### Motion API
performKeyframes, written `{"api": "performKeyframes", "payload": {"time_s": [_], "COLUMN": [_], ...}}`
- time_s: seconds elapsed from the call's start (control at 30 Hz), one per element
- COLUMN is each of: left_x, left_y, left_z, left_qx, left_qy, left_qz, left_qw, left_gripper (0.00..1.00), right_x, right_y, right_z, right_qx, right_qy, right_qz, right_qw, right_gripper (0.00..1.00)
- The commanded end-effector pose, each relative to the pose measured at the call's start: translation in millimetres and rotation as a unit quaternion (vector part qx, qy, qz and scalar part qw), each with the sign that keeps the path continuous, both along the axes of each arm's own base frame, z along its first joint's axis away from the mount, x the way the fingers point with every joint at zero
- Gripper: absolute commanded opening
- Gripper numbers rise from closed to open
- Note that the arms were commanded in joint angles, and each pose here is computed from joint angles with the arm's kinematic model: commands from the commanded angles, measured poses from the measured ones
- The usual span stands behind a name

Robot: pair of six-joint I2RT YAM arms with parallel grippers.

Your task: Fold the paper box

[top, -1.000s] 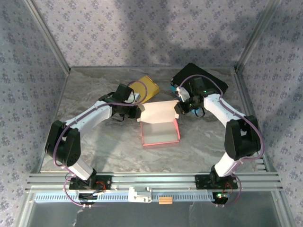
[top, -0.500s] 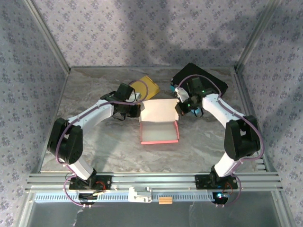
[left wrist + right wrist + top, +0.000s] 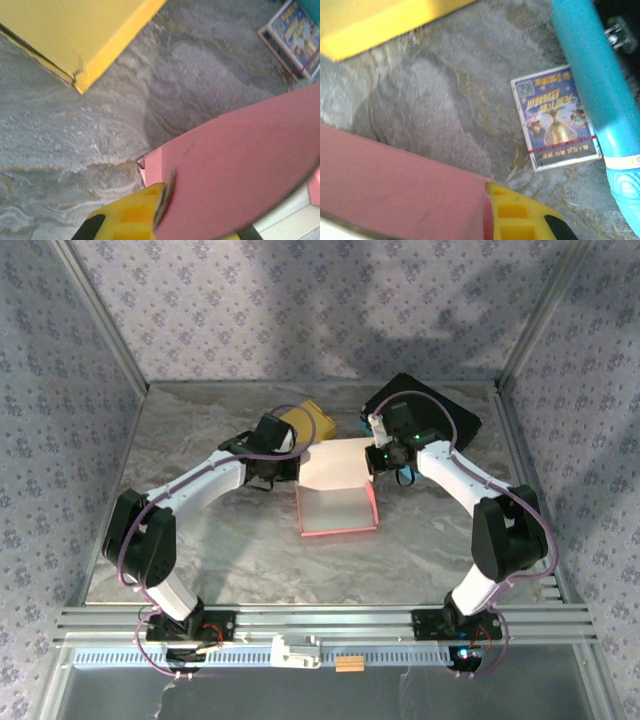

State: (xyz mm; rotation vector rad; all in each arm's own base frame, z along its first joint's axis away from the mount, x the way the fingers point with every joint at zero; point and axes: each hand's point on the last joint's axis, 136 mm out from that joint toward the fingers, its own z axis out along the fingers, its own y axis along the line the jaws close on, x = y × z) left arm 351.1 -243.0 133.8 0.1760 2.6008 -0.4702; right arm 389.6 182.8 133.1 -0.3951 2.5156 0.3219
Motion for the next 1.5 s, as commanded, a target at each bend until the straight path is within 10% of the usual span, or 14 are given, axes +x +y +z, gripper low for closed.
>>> {"api": "performKeyframes", "payload": {"time_s": [0.0,0.57,1.23,1.47], "left_x": [25,65,18,12], "left_y": [-6,-9,-10,-3], "left_z": [15,4,-34,-47], "left_qx": [-0.015,-0.070,-0.088,-0.064], "left_qy": [-0.042,-0.103,-0.074,-0.069], "left_qz": [0.022,0.037,0.034,0.039], "left_qw": [0.999,0.992,0.993,0.995], "left_gripper": [0.00,0.00,0.00,0.00], "right_x": [18,44,4,-12], "right_y": [6,31,25,20], "right_z": [22,7,-30,-27], "right_qx": [0.043,0.092,0.042,0.041], "right_qy": [-0.052,-0.127,-0.128,-0.096], "right_qz": [-0.069,-0.117,-0.128,-0.142], "right_qw": [0.995,0.981,0.983,0.984], "right_gripper": [0.00,0.00,0.00,0.25]}}
